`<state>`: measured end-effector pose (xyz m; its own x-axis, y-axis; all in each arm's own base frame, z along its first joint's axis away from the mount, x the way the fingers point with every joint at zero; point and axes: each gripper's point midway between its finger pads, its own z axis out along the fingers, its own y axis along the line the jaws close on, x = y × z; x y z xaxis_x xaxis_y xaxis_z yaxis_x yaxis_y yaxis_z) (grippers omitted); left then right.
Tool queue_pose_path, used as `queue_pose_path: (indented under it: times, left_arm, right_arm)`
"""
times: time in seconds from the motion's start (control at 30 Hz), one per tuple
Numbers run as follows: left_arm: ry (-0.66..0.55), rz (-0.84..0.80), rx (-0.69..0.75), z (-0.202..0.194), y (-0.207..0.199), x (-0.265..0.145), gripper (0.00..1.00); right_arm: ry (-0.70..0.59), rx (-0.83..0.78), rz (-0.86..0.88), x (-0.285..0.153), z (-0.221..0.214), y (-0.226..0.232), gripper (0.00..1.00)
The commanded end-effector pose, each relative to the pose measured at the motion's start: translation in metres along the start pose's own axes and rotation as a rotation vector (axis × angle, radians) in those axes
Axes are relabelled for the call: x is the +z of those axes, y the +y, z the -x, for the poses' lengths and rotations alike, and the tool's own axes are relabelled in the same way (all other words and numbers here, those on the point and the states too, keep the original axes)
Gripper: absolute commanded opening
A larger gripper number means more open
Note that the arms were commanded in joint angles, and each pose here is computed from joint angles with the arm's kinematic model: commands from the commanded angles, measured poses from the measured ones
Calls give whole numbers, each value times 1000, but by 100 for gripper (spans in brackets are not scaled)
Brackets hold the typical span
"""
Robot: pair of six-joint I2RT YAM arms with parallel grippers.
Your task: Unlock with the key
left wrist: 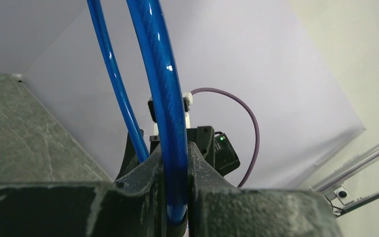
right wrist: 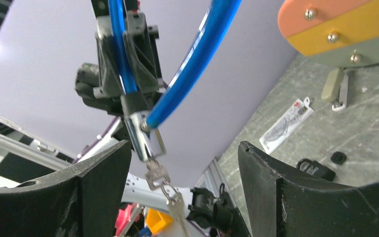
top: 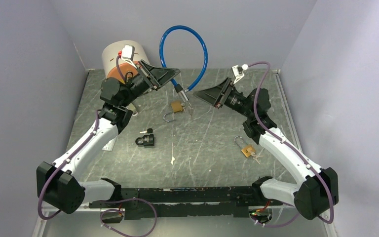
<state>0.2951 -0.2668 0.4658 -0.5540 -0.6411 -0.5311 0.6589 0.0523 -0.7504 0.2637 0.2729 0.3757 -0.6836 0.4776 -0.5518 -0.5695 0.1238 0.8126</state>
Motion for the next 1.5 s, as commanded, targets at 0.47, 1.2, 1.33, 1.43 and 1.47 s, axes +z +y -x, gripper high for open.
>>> queue_pose_path:
  times: [0.47,1.2,1.33,1.43,1.47]
  left_arm:
    - [2,-154,60,2,-34,-3,2]
    - [324,371,-48,-61,92,-30,2]
    - [387,478,-37,-75,135,-34,2]
    - [428,617,9,-79,180,-40,3]
    - [437,658,40,-78,197,-40,3]
  right_arm:
    - [-100,-36,-23,33,57,20,16]
    - [-215,-323,-726,-44,91,-110,0]
    - [-140,-222,-938,-87,79,-177,0]
    - [-107,-133,-1051,-121,68,-216,0]
    - [-93,-106,-1069,-127,62,-225,0]
